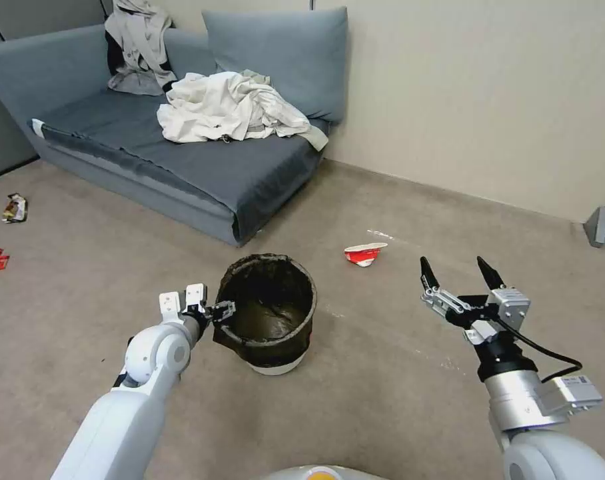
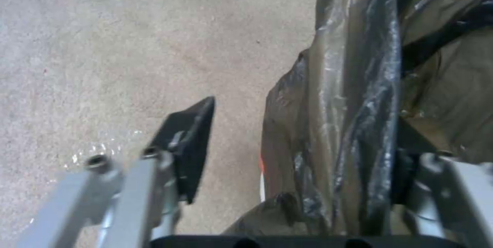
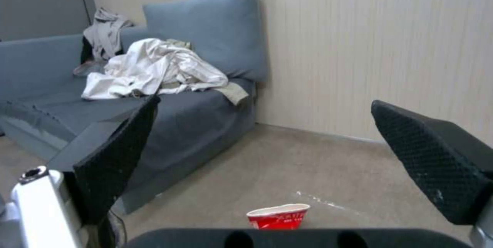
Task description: Pick up the trash can from the floor.
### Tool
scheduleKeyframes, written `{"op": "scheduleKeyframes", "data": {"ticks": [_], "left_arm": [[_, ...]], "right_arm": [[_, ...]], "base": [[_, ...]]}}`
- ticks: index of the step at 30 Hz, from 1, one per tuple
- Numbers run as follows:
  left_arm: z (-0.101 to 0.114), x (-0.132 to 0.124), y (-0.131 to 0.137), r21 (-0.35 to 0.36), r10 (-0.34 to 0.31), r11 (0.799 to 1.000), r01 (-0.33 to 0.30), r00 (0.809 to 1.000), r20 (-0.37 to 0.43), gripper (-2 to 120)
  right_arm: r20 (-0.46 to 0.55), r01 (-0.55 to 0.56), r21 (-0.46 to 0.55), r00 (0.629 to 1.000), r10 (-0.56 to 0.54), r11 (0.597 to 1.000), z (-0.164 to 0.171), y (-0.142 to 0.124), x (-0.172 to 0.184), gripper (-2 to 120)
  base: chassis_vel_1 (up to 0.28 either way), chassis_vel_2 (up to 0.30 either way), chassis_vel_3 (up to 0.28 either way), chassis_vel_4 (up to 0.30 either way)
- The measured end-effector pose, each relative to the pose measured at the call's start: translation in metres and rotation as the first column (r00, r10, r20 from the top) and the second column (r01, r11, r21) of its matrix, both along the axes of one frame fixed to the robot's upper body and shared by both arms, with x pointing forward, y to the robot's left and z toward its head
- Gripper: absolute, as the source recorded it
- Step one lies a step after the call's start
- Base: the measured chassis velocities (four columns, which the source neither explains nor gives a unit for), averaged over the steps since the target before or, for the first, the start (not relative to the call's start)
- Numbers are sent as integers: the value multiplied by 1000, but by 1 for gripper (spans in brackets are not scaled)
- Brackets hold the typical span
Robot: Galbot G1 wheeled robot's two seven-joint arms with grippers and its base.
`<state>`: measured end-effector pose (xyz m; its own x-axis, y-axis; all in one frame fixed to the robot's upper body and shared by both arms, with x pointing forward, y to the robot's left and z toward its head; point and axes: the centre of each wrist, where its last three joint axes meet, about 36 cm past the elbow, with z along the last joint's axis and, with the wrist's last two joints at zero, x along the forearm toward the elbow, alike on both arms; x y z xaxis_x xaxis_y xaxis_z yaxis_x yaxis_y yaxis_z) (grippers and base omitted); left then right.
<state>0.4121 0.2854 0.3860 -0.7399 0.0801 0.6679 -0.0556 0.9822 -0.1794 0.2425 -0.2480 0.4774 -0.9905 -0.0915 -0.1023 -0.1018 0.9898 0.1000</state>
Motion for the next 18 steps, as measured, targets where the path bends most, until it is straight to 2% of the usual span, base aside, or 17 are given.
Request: {"op": "scheduleKeyframes", "data": {"ticks": [3, 5, 7, 9, 11, 15, 18], "left_arm": [[1, 0, 1, -4, 6, 1000, -6, 1000, 1, 44], [1, 0, 1, -5, 7, 1000, -7, 1000, 1, 41], [2, 0, 2, -13, 16, 1000, -15, 1000, 8, 29], [2, 0, 2, -14, 18, 1000, -18, 1000, 10, 28], [4, 1, 3, -24, 30, 999, -30, 999, 24, 16], [8, 1, 4, -40, 40, 998, -39, 999, 34, 5], [10, 1, 5, -53, 46, 998, -44, 998, 36, 5]], "right_arm": [[0, 0, 0, 1000, 0, 1000, 0, 0, 0, 100], [0, 0, 0, 1000, 0, 1000, 0, 0, 0, 100], [0, 0, 0, 1000, 0, 1000, 0, 0, 0, 100], [0, 0, 0, 1000, 0, 1000, 0, 0, 0, 100], [0, 0, 0, 1000, 0, 1000, 0, 0, 0, 100], [1, 0, 0, 1000, 0, 1000, 0, 0, 0, 100], [1, 0, -1, 1000, 0, 1000, 0, 0, 0, 100]], "base": [[0, 0, 0, 0], [0, 0, 0, 0], [0, 0, 0, 0], [0, 0, 0, 0], [0, 0, 0, 0], [0, 0, 0, 0], [0, 0, 0, 0]]}}
